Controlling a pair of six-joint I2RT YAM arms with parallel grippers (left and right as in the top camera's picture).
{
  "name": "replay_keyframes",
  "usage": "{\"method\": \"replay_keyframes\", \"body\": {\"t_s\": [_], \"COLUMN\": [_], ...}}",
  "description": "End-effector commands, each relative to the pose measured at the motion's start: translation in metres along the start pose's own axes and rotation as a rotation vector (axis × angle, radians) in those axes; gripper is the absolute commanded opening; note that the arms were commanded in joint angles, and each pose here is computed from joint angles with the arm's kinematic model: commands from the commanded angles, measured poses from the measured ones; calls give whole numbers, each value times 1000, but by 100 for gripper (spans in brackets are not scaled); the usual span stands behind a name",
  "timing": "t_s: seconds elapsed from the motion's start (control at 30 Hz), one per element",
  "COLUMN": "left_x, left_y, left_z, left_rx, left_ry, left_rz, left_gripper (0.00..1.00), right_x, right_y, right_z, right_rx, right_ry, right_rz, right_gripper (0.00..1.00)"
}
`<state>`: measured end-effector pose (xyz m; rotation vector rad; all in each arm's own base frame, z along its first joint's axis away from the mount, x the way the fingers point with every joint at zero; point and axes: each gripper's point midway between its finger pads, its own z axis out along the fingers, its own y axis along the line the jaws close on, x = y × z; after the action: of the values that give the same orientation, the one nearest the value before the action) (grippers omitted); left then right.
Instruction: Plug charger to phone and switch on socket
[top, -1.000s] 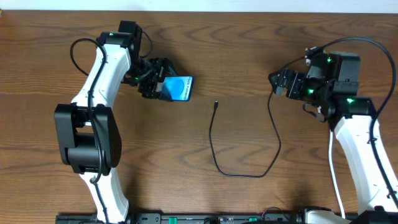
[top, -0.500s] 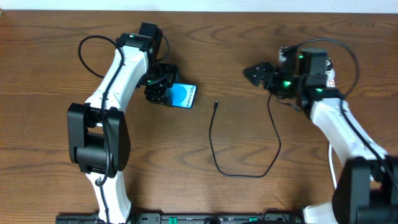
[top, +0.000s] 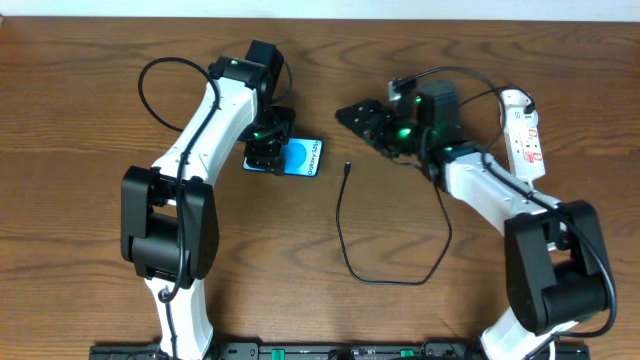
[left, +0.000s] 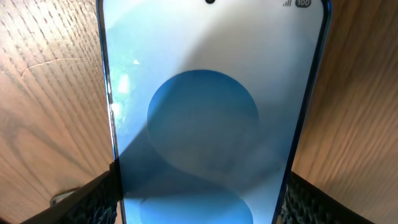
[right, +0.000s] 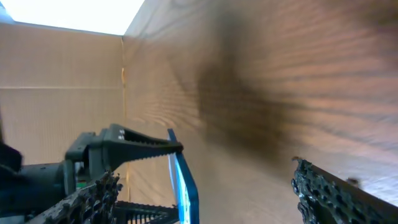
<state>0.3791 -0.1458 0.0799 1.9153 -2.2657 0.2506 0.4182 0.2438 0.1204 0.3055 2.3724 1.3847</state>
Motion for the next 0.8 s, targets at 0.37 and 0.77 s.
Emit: {"method": "replay_keyframes", "body": {"t_s": [0.37, 0.77], "left_x": [2, 4], "left_y": [0, 1], "left_z": [-11, -11], "left_rx": [24, 23], "left_ry": [-3, -3], "left_rz": [-61, -57], "left_gripper": [51, 52], "right_x": [46, 61], "right_y": [1, 15], "right_z": [46, 56], "right_rx": [17, -123], "right_ry": [79, 172], "right_rz": [3, -86], "right_gripper": [74, 63]}}
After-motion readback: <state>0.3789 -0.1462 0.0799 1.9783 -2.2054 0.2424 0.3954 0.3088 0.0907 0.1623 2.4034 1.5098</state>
